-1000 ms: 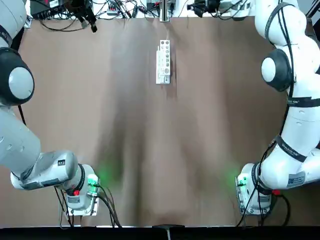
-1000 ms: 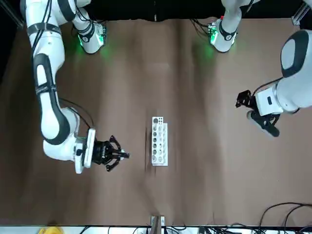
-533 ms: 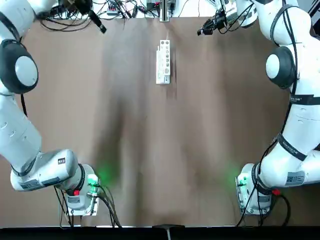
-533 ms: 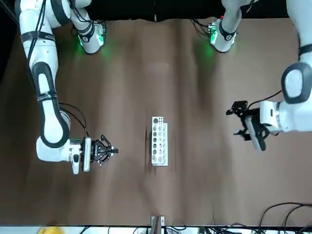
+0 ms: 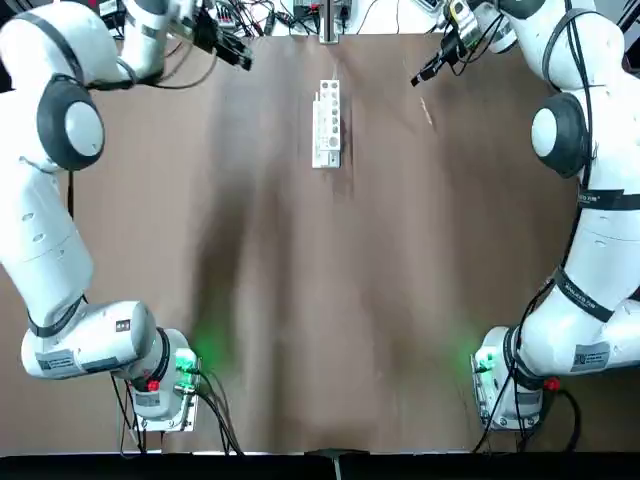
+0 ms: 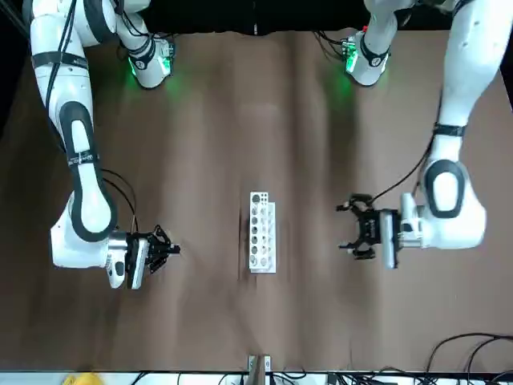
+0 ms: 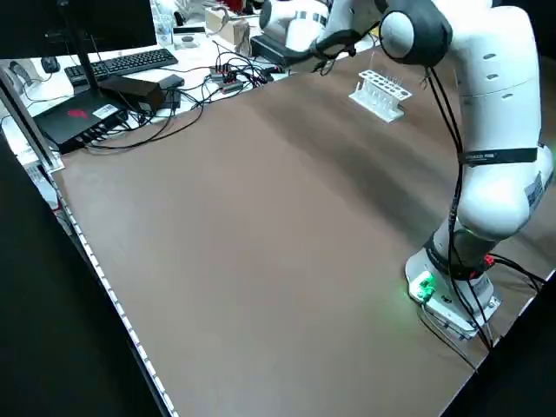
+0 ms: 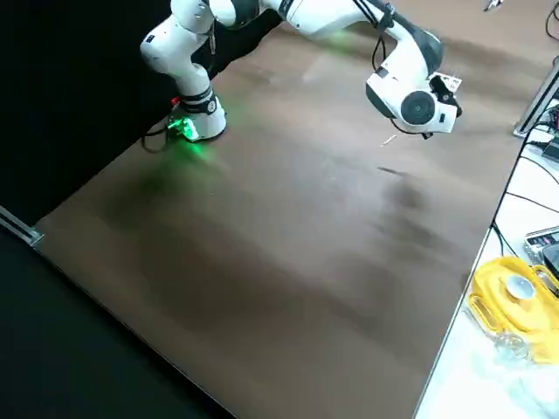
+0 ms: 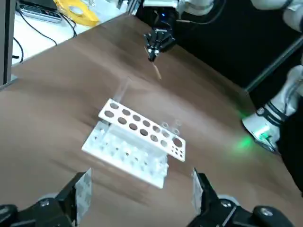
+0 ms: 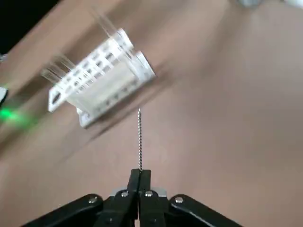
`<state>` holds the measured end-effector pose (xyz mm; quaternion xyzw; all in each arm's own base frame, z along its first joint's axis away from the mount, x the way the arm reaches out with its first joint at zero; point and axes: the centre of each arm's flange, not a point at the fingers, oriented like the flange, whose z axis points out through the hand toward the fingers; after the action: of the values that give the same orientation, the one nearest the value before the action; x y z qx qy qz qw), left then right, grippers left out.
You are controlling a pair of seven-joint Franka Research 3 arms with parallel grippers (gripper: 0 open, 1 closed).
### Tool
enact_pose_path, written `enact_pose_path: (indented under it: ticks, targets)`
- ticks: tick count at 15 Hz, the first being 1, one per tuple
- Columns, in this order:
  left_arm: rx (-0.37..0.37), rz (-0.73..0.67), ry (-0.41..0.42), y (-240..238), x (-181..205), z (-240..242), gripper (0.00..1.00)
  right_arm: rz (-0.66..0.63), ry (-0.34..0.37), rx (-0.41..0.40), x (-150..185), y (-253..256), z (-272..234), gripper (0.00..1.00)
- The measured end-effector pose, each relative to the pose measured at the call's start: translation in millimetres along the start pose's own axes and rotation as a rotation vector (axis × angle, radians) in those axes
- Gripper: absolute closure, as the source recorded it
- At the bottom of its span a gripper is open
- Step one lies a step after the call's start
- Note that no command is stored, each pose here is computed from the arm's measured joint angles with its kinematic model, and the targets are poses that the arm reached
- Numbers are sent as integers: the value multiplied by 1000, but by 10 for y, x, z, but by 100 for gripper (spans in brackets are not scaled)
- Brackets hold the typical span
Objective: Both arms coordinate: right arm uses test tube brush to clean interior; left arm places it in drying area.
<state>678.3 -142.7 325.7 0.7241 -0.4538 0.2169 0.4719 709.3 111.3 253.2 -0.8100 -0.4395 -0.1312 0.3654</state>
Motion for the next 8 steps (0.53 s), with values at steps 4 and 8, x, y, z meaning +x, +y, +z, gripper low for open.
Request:
enact_pose_path:
  ticks: [4, 8]
  targets:
    - [5, -31, 98, -225, -73, 794, 0, 224, -117, -59, -21, -3, 27, 98]
    - [13, 136, 166, -370, -104, 1228, 0, 470, -228, -162, -13, -15, 26, 98]
